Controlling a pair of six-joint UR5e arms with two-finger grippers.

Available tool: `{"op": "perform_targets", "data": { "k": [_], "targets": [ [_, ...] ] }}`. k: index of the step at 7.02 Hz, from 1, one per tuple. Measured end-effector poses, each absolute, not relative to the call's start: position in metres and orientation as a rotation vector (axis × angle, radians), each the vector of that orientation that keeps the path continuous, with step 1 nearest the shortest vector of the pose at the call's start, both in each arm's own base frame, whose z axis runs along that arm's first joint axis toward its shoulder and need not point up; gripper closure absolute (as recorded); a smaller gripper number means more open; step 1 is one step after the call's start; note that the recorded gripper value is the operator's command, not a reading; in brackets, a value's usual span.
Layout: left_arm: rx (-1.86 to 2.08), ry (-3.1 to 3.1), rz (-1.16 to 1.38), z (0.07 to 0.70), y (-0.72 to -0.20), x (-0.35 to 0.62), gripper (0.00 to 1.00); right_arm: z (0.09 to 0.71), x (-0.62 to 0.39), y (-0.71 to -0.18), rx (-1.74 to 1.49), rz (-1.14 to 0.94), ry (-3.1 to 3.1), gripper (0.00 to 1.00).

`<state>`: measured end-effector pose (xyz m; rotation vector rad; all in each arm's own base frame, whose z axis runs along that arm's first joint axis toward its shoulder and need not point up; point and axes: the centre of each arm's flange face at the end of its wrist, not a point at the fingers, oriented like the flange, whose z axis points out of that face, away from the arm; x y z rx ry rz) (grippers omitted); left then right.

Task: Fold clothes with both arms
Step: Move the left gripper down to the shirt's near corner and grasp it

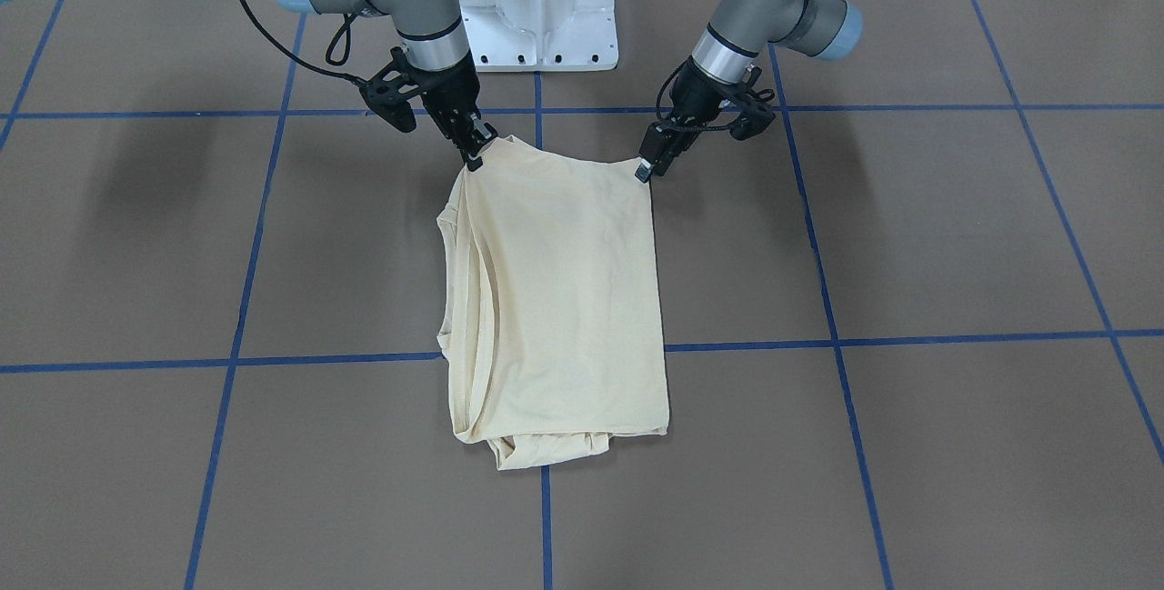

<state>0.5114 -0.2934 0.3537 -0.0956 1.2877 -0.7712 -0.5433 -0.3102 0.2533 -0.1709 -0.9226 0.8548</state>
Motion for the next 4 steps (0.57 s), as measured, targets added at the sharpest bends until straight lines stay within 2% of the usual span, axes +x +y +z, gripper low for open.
{"op": "perform_targets", "data": {
  "k": [2, 3, 4],
  "targets": [
    [-0.105, 1.289, -0.760, 0.352, -0.287, 0.515, 0.61, 0.254, -0.543, -0.310, -0.171, 0.855, -0.922, 1.00],
    [-0.111, 1.288, -0.753, 0.352, -0.283, 0.517, 0.86, 0.254, -0.543, -0.310, -0.171, 0.855, -0.922, 1.00],
    [-0.117, 1.288, -0.749, 0.351, -0.279, 0.519, 1.00, 0.254, -0.543, -0.310, -0.171, 0.855, -0.922, 1.00]
  ]
}}
